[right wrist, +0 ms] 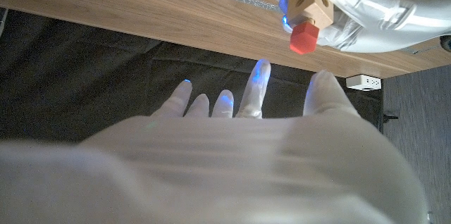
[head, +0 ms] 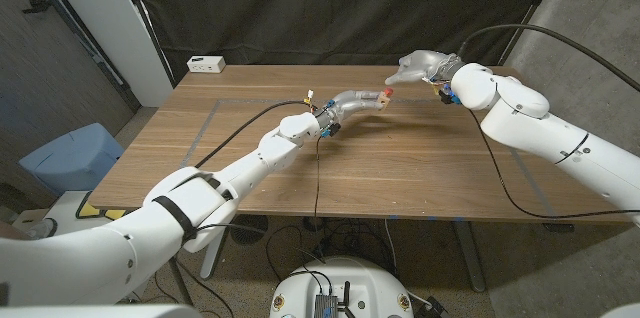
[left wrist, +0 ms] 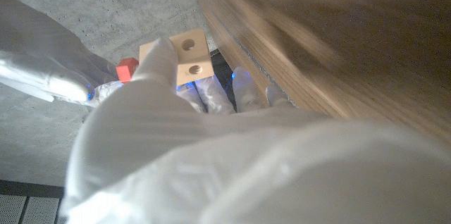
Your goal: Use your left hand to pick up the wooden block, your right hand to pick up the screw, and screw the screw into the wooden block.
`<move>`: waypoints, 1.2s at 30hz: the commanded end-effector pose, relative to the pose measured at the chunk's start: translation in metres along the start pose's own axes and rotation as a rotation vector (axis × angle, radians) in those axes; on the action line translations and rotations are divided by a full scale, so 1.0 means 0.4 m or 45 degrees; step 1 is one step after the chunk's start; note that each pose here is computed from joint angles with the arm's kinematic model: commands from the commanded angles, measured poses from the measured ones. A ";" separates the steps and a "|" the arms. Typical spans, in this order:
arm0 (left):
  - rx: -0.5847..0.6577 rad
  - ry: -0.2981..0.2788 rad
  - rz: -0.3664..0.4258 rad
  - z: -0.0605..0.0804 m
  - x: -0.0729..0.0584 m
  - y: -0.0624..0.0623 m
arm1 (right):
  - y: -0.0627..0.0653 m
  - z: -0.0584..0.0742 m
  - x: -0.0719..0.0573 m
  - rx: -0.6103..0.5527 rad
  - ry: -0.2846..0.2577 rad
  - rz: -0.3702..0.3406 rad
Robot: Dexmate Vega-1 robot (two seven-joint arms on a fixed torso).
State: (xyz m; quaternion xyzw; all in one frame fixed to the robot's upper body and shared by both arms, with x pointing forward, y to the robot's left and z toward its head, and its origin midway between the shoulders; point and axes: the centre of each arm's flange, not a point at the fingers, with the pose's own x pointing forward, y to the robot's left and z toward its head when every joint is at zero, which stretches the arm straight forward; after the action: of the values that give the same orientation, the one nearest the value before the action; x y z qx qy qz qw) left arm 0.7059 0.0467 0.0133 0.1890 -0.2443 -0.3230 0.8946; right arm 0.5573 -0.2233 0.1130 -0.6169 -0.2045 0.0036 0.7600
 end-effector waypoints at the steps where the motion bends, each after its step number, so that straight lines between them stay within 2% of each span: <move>1: -0.034 -0.075 -0.005 0.015 0.003 -0.006 | -0.064 -0.015 -0.037 -0.029 -0.033 0.036; 7: -0.051 -0.074 0.002 0.011 0.001 -0.007 | -0.066 -0.009 -0.042 -0.054 -0.050 0.079; 19: -0.064 -0.080 -0.003 0.009 0.006 -0.014 | -0.058 0.009 -0.044 -0.106 -0.076 0.104; 36: -0.073 -0.078 -0.018 0.006 0.008 -0.011 | -0.037 0.021 -0.032 -0.203 -0.086 0.053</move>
State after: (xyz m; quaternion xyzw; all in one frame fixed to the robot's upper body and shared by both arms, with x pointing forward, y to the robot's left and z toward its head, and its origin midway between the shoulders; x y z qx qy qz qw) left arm 0.7036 0.0414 0.0141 0.1553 -0.2623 -0.3376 0.8906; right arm 0.5359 -0.2263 0.1281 -0.6668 -0.2087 0.0363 0.7145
